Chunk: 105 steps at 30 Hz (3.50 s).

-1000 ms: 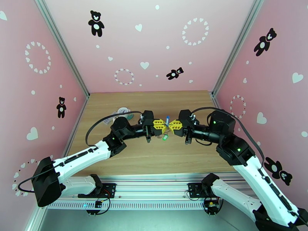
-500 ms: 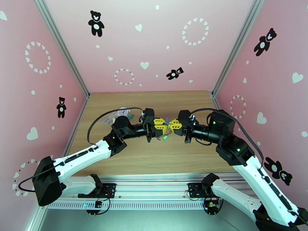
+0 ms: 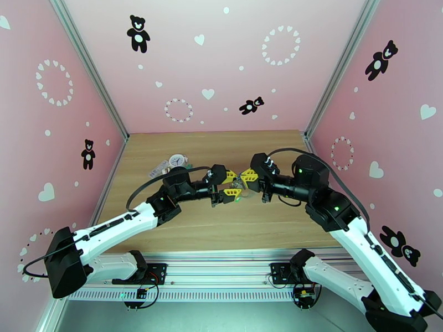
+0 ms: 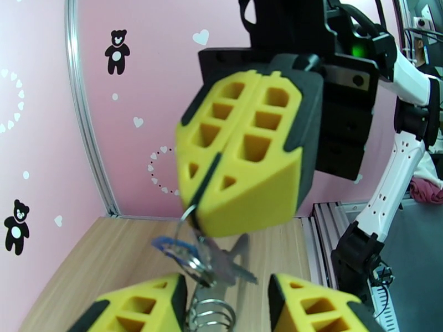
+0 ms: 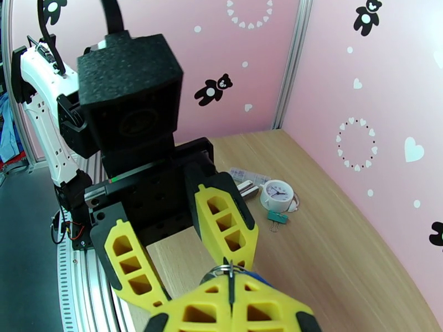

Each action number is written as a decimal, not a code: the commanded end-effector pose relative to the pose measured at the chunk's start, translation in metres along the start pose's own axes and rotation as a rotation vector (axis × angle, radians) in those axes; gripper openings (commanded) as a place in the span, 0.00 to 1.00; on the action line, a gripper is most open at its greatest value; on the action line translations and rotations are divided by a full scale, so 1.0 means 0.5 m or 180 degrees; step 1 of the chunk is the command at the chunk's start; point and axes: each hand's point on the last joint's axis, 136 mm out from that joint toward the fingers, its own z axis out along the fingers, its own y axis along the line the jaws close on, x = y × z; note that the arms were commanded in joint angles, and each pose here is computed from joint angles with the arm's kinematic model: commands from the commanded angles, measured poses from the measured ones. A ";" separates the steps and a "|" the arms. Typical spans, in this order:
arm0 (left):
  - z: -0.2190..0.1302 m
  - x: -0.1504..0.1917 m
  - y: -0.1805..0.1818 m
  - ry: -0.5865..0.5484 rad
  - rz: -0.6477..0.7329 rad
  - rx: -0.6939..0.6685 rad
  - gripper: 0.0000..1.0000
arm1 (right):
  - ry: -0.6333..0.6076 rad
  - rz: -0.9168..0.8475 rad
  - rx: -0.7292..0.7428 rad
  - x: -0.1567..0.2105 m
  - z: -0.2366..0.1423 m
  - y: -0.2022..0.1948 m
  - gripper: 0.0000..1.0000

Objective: Remove the keys from the keyring

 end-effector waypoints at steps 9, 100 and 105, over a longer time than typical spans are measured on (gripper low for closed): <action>-0.008 -0.025 0.016 -0.0106 0.0358 -0.0217 0.36 | -0.0251 0.0119 -0.0118 -0.050 -0.015 0.004 0.00; 0.005 -0.050 0.053 -0.0137 0.0483 -0.0594 0.16 | -0.0209 0.0409 -0.0092 -0.035 -0.010 -0.007 0.00; 0.003 -0.059 0.055 -0.0192 0.0407 -0.0617 0.11 | -0.0206 0.0360 -0.0092 -0.038 -0.013 -0.006 0.00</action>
